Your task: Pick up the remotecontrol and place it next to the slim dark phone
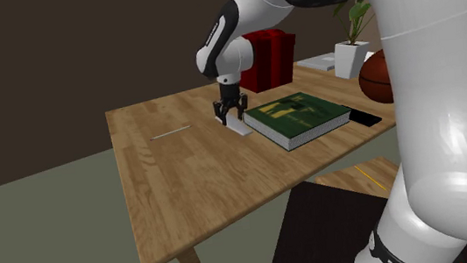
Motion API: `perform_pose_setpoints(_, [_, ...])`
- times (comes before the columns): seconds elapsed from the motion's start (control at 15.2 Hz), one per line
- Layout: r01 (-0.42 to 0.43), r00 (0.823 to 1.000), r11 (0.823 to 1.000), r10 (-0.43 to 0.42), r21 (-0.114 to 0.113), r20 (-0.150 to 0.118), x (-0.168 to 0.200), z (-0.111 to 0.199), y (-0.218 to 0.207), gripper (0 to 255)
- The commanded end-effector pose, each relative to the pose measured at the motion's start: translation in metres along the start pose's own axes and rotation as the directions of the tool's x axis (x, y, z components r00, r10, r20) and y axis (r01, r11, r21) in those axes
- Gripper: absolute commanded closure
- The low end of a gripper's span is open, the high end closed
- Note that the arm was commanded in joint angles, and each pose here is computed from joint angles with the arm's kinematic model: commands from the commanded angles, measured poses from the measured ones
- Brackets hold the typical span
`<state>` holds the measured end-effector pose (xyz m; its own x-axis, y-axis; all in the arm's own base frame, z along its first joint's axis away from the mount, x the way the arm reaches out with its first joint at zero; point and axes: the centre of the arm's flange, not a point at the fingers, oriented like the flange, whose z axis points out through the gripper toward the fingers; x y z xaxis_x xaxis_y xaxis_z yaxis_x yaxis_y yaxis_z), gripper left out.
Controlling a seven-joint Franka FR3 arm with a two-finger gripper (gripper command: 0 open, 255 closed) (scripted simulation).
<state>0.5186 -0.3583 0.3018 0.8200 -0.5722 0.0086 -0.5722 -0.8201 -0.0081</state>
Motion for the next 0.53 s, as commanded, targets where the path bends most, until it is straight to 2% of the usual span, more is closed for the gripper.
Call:
perform_pose_setpoints(0.0, [0.0, 1.0, 1.0, 0.0, 0.0, 0.001, 0.001, -0.011, -0.001, 255])
perform_pose_setpoints(0.46, [0.0, 1.0, 1.0, 0.0, 0.0, 0.001, 0.001, -0.048, -0.001, 255])
